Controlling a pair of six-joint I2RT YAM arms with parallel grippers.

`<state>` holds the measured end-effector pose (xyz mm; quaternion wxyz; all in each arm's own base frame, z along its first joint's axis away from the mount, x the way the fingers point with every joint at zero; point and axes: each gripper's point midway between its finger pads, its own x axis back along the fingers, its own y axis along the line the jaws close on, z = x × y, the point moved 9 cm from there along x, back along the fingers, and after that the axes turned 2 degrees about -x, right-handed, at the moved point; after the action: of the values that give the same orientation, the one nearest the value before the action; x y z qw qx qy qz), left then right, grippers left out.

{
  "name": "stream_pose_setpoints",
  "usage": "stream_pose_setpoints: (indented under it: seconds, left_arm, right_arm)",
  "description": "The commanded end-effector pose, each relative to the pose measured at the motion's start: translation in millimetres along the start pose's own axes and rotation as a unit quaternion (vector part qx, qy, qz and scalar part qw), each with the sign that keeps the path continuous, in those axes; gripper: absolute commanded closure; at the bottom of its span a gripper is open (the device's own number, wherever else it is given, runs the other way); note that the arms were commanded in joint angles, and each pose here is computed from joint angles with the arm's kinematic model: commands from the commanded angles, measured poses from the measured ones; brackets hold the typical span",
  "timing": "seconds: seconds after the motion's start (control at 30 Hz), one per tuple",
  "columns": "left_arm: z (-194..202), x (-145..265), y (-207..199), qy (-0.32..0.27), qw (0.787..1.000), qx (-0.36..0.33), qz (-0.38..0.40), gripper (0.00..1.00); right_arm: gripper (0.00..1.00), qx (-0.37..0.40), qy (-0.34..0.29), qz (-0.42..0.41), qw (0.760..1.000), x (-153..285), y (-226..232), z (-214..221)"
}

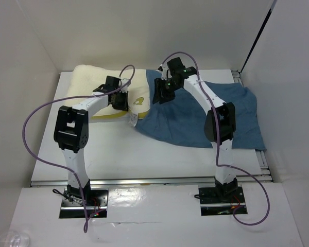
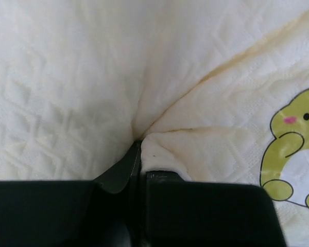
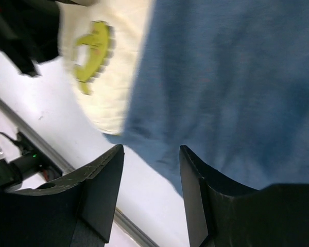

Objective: Put the pillow into the pillowcase

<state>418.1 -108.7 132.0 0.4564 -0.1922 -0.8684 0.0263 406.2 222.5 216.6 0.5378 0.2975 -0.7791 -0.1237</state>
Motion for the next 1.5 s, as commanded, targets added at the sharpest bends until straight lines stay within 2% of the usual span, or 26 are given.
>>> stream_pose_setpoints:
  seconds: [0.0,0.27,0.5,0.8,0.93,0.97,1.1,1.13,1.2,1.33,1.37,1.43,1.47]
  left_arm:
    - [-10.8,3.6,-5.7,-0.019,0.997,-0.037,-0.060,1.00]
    - [-19.6,-10.7,-19.9,-0.024,0.996,-0.065,-0.063,1.00]
    - [-19.6,-10.6,-19.5,-0.024,0.995,-0.070,-0.063,1.00]
    - [-15.9,-9.7,-16.9,-0.023,0.996,-0.066,-0.056,1.00]
    - [-15.9,-9.7,-16.8,-0.023,0.996,-0.066,-0.056,1.00]
    - [-15.9,-9.7,-16.8,-0.023,0.996,-0.066,-0.056,1.00]
    - [-14.8,-8.7,-13.9,-0.019,0.997,-0.058,-0.054,1.00]
    - [-14.7,-8.7,-14.7,-0.019,0.997,-0.058,-0.050,1.00]
    - [-14.7,-8.8,-15.1,-0.019,0.997,-0.053,-0.050,1.00]
    - [-15.9,-11.3,-15.4,-0.019,0.997,-0.053,-0.045,1.00]
    - [-15.9,-11.3,-15.4,-0.019,0.997,-0.053,-0.045,1.00]
    - [-17.7,-9.9,-15.9,-0.019,0.997,-0.053,-0.045,1.00]
    - [-18.8,-12.0,-15.5,-0.019,0.997,-0.053,-0.045,1.00]
  right_arm:
    - [0.45,0.012,-0.014,-0.060,0.998,12.3,33.7,-11.3]
    - [0.48,0.030,-0.021,-0.066,0.997,9.8,43.0,-14.6]
    - [0.48,0.045,-0.059,0.095,0.993,11.6,17.7,-11.6]
    - [0.50,0.033,-0.056,0.115,0.991,12.1,3.5,-8.1]
    - [0.71,0.042,-0.048,0.087,0.994,-1.6,8.1,-13.9]
    - [0.82,0.043,-0.047,0.079,0.995,-3.5,9.1,-15.4]
    - [0.86,0.049,-0.039,0.017,0.998,-9.3,19.4,-21.5]
    - [0.94,0.057,-0.041,0.004,0.998,-6.9,22.9,-23.2]
    - [1.00,0.065,-0.027,-0.021,0.997,-12.3,28.9,-19.2]
    - [1.00,0.069,-0.022,-0.033,0.997,-13.8,34.3,-16.9]
    - [0.93,0.068,-0.027,-0.014,0.997,-12.4,31.6,-16.8]
    - [0.69,0.069,-0.037,0.002,0.997,-8.2,31.2,-18.7]
    - [0.64,0.071,-0.044,0.011,0.996,-1.6,32.7,-18.9]
